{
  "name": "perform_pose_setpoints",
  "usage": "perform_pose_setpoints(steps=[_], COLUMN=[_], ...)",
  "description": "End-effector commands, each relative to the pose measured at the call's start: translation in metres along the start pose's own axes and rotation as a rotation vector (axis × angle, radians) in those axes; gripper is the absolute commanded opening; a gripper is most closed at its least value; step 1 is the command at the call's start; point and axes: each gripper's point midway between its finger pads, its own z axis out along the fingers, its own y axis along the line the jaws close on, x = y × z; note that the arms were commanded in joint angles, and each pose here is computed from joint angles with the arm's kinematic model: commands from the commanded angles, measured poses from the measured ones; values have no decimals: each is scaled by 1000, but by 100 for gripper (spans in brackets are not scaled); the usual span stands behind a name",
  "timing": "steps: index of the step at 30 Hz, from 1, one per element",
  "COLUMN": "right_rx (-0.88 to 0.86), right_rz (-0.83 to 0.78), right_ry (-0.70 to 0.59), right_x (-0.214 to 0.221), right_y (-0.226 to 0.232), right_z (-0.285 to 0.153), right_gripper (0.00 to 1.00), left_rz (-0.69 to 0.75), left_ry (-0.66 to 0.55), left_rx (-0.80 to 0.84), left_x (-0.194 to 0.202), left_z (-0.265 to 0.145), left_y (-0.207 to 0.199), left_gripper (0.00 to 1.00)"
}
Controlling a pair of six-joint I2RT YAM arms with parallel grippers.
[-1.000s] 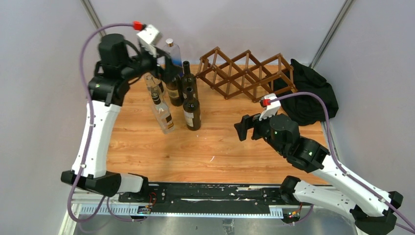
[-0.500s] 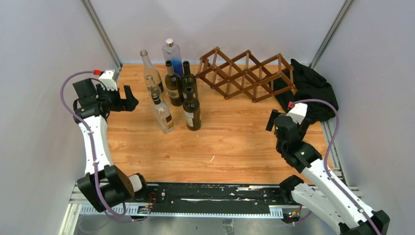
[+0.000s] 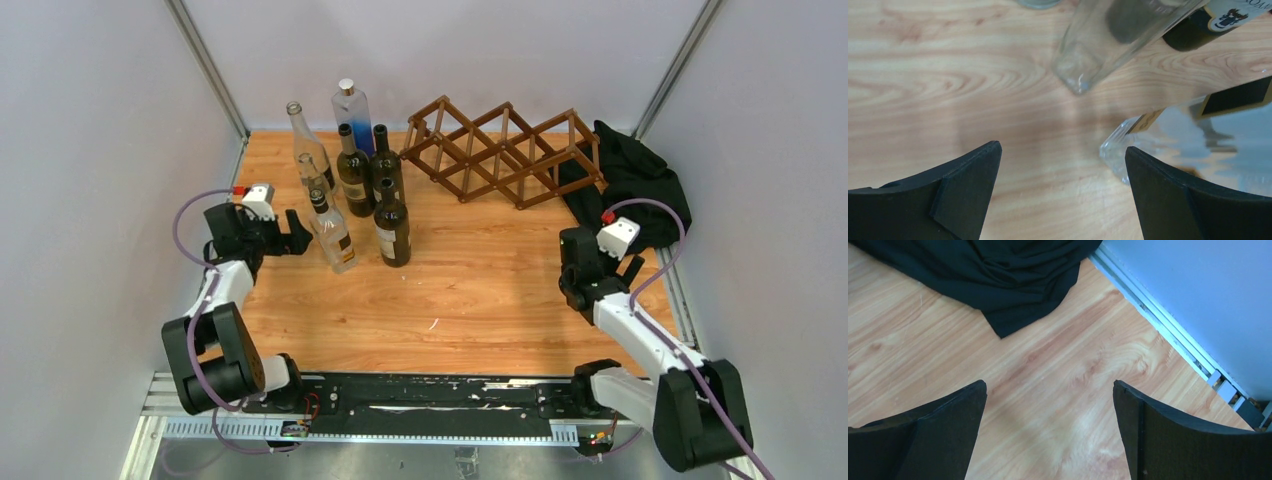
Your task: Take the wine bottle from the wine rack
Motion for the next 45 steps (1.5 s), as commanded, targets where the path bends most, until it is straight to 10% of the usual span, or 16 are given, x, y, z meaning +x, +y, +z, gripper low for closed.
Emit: perform_pose_setpoints(steps=[1,15,27,34,45], right_rx=[92,-48,-212,-401,-370], right_rz=[66,-62,-121,-214,-216], right_ry=[-93,-183,-232,-391,-291], right_x=[-19,-8,-6,1,6], right_y=[-5,20,43,70,71], right_z=[19,57,51,35,51], right_gripper=[100,99,97,100,100], left_rz=[105,82,340,301,267], left_ry=[-152,-298,-557,-424,-446], left_rx=[-7,41,-104,-151,-186], left_x=[-32,-22,-11,-3,-7], left_z=[27,59,21,37,35], left_y=[-8,-27,-60,-46,-40], left_gripper=[100,100,100,100,100])
